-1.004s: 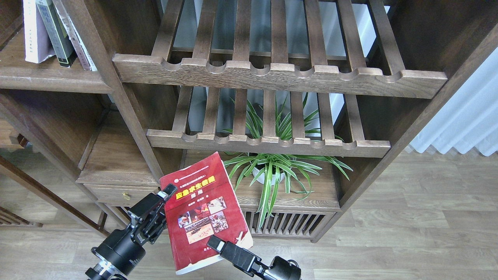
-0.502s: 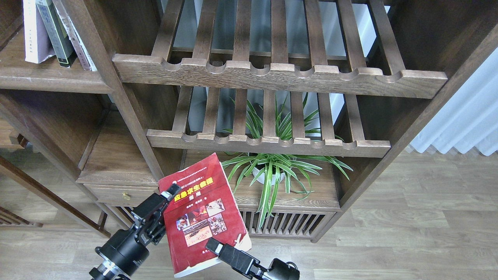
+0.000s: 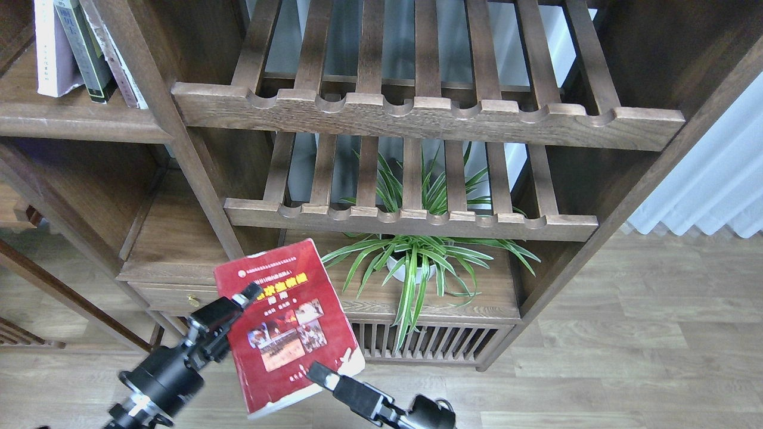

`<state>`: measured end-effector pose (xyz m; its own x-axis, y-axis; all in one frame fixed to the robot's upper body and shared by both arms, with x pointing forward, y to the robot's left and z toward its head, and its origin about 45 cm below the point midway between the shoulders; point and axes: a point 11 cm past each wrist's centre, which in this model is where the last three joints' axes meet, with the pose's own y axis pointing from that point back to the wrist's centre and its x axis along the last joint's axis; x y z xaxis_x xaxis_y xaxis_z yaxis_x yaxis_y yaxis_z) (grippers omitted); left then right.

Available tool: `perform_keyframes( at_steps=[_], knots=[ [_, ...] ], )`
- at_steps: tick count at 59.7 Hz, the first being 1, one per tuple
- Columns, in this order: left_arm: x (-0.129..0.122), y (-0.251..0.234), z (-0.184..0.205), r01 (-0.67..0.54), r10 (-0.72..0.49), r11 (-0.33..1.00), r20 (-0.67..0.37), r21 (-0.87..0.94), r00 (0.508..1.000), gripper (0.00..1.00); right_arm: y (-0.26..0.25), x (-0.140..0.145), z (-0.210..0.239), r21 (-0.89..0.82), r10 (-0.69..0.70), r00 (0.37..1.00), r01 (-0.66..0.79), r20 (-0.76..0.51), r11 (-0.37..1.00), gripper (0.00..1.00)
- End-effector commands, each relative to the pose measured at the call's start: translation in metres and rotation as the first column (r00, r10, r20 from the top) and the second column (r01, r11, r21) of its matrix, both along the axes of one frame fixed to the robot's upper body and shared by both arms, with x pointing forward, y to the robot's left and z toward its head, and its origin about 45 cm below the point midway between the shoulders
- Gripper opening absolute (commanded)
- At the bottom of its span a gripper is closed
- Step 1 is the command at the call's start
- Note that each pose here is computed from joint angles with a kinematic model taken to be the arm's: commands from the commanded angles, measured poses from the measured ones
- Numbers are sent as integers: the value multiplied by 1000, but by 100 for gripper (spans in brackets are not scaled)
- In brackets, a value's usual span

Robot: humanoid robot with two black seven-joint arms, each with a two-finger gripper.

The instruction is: Organize books on shelf

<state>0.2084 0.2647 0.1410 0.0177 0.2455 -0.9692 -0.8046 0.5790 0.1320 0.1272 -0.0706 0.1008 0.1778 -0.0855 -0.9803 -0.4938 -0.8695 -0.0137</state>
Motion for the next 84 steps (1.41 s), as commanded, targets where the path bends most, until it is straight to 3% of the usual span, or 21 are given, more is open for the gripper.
perform_keyframes(
  at_steps=[1,7,12,30,38,47,59,73,84],
  knots=[
    [21,34,43,-32,23,997,124,72,992,7,-1,4,1,-26,16,999,-15,35,1000,85],
    [42,75,101,-98,48,981,281,167,959,7,-3,5,0,-33,15,999,-13,37,999,90],
    [53,92,127,-136,59,970,352,199,934,7,-3,5,0,-32,11,999,-10,36,999,91],
    [76,149,252,-327,76,904,650,274,756,7,-8,7,-2,-39,-8,999,10,33,999,91],
    [76,164,287,-366,41,874,703,319,710,6,-8,7,-3,-39,-11,999,12,30,999,91],
    [75,189,306,-426,0,808,721,408,693,7,-6,7,-2,-33,-13,1000,14,29,999,91],
    [72,230,339,-601,-41,620,786,504,617,7,-6,7,-2,-31,-13,999,14,29,999,91],
    [94,232,372,-700,-128,486,835,524,536,7,-1,6,0,-22,-11,999,12,30,1000,91],
    [119,227,368,-713,-154,439,827,547,540,7,-2,6,0,-24,-13,999,14,31,1000,91]
  ],
)
